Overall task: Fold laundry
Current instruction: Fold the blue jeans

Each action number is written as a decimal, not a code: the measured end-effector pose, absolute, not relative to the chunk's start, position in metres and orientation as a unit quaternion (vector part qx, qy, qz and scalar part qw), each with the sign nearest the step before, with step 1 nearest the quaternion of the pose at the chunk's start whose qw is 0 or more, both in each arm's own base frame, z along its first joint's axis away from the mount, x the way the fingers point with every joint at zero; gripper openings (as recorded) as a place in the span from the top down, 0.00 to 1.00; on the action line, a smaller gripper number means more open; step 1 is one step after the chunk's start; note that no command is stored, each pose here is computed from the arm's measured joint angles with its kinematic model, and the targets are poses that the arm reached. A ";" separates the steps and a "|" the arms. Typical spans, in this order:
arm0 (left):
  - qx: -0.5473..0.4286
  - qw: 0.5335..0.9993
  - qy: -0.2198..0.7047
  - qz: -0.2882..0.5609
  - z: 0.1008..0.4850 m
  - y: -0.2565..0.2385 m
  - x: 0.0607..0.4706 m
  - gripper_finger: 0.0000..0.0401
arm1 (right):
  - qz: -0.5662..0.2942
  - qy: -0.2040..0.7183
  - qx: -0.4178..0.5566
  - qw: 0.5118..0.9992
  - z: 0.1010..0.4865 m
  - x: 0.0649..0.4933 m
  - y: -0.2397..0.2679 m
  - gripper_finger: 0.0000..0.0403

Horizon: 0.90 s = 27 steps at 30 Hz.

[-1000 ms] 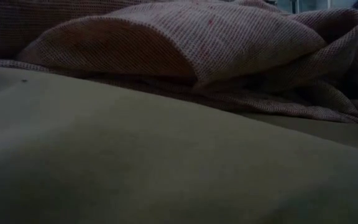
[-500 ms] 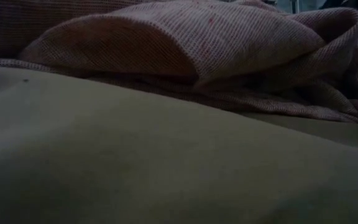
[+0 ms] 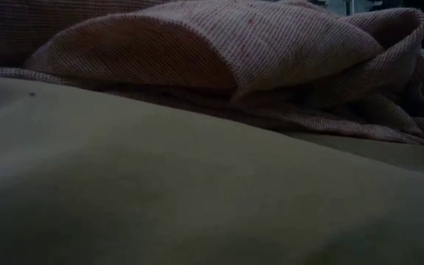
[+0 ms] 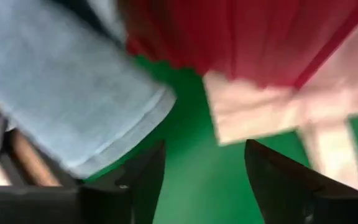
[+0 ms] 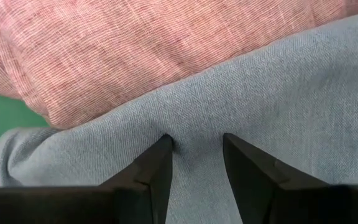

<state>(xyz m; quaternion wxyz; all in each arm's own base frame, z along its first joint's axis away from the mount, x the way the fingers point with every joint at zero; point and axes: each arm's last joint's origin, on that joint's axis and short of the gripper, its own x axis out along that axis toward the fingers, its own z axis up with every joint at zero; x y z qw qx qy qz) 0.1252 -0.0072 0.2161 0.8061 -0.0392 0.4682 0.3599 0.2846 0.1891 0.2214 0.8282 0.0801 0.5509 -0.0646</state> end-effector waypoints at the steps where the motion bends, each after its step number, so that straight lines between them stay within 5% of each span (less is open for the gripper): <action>1: -0.041 0.811 0.457 0.362 0.215 -0.008 0.129 0.45 | -0.065 0.550 0.080 0.829 0.221 0.285 0.189 0.65; 12: 0.093 0.788 0.427 0.434 0.188 -0.006 0.148 0.39 | -0.065 0.549 0.078 0.829 0.222 0.285 0.189 0.65; 27: 0.112 0.743 0.408 0.520 0.141 -0.002 0.152 0.38 | -0.071 0.544 0.074 0.833 0.222 0.285 0.189 0.65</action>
